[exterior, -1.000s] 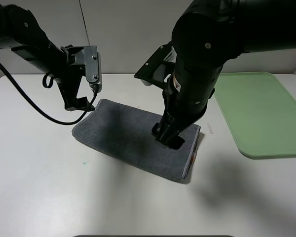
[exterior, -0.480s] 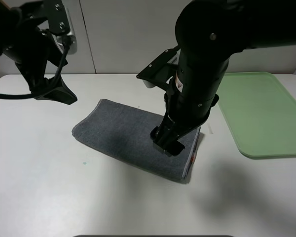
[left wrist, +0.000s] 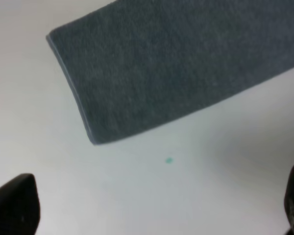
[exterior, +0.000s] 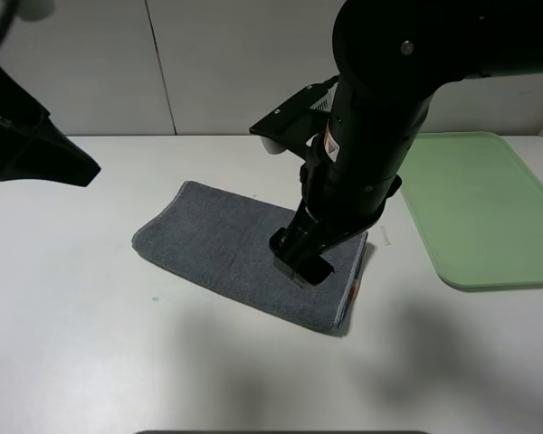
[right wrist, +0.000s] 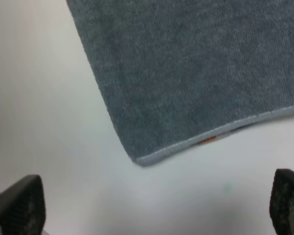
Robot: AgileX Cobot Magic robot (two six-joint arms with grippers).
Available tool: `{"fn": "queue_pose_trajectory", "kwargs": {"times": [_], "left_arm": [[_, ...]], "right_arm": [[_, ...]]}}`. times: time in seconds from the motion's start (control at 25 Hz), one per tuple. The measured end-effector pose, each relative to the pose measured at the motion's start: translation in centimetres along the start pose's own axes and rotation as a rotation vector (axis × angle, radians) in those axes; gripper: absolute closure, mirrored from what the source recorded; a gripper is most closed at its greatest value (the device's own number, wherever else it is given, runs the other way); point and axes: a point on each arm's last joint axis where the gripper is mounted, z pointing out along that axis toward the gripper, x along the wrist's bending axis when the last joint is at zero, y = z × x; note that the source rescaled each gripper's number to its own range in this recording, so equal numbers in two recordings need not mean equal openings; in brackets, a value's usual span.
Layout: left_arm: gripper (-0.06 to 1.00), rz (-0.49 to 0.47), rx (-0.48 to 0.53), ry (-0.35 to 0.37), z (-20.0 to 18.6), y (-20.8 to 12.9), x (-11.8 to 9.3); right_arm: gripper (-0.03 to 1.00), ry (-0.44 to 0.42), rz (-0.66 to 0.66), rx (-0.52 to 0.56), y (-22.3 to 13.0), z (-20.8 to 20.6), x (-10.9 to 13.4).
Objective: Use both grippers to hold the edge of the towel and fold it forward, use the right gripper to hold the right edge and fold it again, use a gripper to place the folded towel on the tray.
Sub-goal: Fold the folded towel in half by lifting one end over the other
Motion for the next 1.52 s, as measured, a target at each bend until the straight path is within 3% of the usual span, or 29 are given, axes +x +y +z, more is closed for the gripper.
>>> {"fn": "queue_pose_trajectory", "kwargs": {"times": [0.4, 0.96, 1.36, 1.52], "left_arm": [[-0.06, -0.211, -0.214, 0.061, -5.2, -7.3, -4.3], [-0.06, -0.297, -0.447, 0.084, -6.0, -16.6, -8.6], [-0.06, -0.432, -0.444, 0.173, -5.8, -18.1, -8.1], [-0.06, -0.494, -0.330, 0.216, -5.5, -19.2, -7.8]], "right_arm": [[-0.03, 0.077, 0.057, -0.079, 0.7, -0.1, 0.7], [-0.03, 0.104, 0.076, -0.120, 1.1, -0.1, 0.9], [-0.03, 0.105, 0.076, -0.126, 1.2, -0.1, 0.9], [-0.03, 0.110, 0.080, -0.125, 1.2, -0.1, 0.9]]}}
